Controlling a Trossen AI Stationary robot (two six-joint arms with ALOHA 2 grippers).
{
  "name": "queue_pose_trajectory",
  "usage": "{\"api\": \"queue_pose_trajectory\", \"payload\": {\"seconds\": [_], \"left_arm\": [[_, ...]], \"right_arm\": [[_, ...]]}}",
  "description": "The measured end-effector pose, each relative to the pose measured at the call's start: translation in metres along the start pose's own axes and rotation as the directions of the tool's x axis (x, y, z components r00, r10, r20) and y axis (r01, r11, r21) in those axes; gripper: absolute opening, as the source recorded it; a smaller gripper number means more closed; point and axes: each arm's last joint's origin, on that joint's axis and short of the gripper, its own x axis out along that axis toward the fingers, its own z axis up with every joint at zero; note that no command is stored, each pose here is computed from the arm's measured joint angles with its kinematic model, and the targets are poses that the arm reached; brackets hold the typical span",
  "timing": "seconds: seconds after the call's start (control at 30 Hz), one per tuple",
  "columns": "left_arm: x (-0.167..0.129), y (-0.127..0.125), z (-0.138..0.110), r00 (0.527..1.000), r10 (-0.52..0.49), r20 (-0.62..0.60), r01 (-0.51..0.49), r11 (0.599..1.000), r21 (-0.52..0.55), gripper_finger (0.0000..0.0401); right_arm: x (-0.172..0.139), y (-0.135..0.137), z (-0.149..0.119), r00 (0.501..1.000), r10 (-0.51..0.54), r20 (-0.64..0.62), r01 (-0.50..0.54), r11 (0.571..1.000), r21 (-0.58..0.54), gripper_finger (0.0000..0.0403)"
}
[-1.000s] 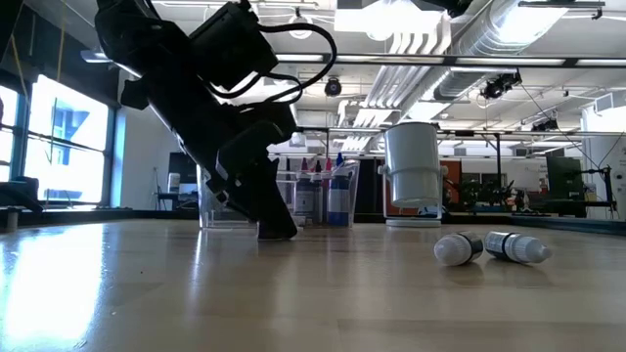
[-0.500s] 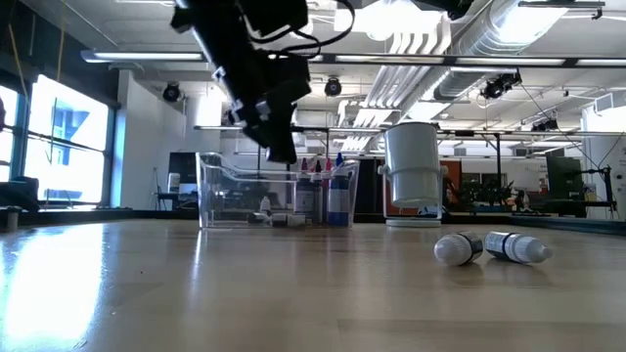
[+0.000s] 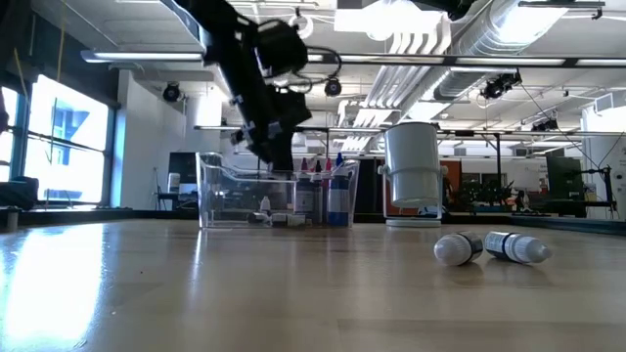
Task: Pick & Place food coloring
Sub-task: Put the small green food coloring bottle into the transparent container, then put the small red food coloring bottle into the transparent container
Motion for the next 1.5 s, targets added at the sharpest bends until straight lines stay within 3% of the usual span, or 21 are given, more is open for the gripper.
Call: {"api": "queue_pose_trajectory", "payload": {"seconds": [0.33,0.77,1.1,1.5], "left_arm": [[0.048,0.005,-0.010,0.997,0.005,-0.078,0.004,0.993,0.118,0.0088],[0.051,0.005,-0.011,0.997,0.022,-0.074,-0.013,0.992,0.128,0.0088],[0.051,0.004,-0.007,0.999,0.013,-0.043,-0.004,0.980,0.200,0.0090],[0.050,0.002,-0.005,0.999,-0.006,-0.041,0.016,0.970,0.241,0.0190]], "right_arm": [[0.000,0.000,-0.001,1.000,0.001,-0.007,-0.001,1.000,0.020,0.0103],[0.000,0.000,-0.001,1.000,0.001,-0.009,-0.001,1.000,0.031,0.0103],[0.000,0.000,-0.001,1.000,0.002,-0.009,-0.002,1.000,0.030,0.0103],[0.000,0.000,-0.001,1.000,0.002,-0.009,-0.001,1.000,0.029,0.0103]]}}
